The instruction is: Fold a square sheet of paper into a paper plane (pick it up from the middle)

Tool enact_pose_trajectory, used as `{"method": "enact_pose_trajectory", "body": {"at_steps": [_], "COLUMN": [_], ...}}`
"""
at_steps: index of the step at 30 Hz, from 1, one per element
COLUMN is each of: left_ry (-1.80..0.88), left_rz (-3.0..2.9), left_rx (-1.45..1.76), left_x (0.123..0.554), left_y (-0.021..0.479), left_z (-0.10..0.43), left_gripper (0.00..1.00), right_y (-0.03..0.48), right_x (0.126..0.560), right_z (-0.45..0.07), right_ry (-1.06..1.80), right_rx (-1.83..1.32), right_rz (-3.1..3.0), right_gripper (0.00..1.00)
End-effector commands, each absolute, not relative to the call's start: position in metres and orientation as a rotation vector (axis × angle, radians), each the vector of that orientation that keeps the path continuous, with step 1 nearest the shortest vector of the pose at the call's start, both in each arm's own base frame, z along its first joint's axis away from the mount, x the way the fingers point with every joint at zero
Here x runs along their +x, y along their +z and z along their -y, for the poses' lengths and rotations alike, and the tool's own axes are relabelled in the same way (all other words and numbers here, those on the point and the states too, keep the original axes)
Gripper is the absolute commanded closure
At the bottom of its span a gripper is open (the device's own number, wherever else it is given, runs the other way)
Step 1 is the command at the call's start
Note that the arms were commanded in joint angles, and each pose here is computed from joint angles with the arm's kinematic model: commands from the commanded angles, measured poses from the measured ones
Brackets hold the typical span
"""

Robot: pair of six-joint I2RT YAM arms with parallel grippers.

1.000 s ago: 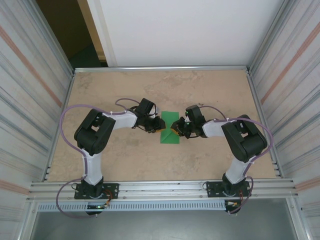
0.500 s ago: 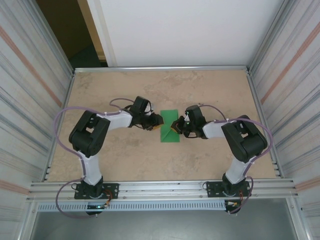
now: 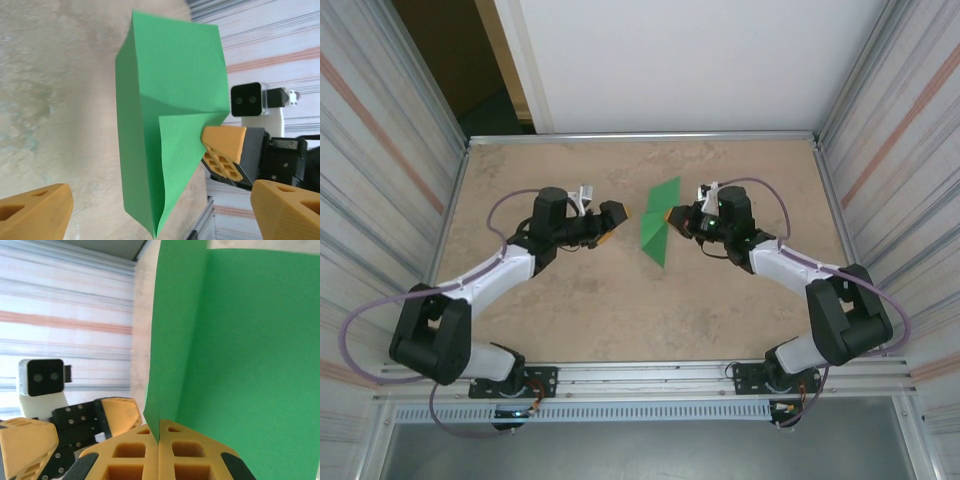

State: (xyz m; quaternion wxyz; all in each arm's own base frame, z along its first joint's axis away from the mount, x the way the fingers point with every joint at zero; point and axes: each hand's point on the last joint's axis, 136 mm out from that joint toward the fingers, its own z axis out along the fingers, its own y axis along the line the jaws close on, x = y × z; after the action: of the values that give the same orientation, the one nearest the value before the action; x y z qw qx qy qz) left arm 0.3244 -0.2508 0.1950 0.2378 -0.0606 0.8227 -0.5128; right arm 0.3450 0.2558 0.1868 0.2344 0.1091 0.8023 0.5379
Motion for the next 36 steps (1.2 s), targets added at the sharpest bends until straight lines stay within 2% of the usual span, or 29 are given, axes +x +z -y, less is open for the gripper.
{"method": "enact_pose_trajectory", "body": {"at_steps": [1,8,12,20,36], "left_ry": [-1.510,-1.566,-1.642,-1.696,-1.674], "left_rz": [-2.136,-2.100,-2.065,-1.986,-1.956], "left_rx": [-0.089,-0.021,0.081,0.093,0.148], "left_x": [0.310,0.299,0.296,0.293,0.289], "left_y": [0.226,0.249,0.268,0.281,0.288], "left_z": [0.257,0.284,0.314,0.315,0.309], "left_gripper": [0.04,0.03,0.09,0.21,0.61], "right_y": [0.235,0.273,0.286,0.299,0.286], "right_x": [0.340,0.330,0.323,0.314,0.316], "right_z": [-0.266,-0.281,-0.279,-0.264,-0.260], "right_ry": [1.602,1.710,1.744,1.703,1.659], "right_rx": [0.191,0.092,0.104,0.125,0.116], "right_rz": [-2.096,-2.026,-2.002,-1.982,-2.041], "right_gripper": [1.00,0.99,0.98,0.98,0.94]}}
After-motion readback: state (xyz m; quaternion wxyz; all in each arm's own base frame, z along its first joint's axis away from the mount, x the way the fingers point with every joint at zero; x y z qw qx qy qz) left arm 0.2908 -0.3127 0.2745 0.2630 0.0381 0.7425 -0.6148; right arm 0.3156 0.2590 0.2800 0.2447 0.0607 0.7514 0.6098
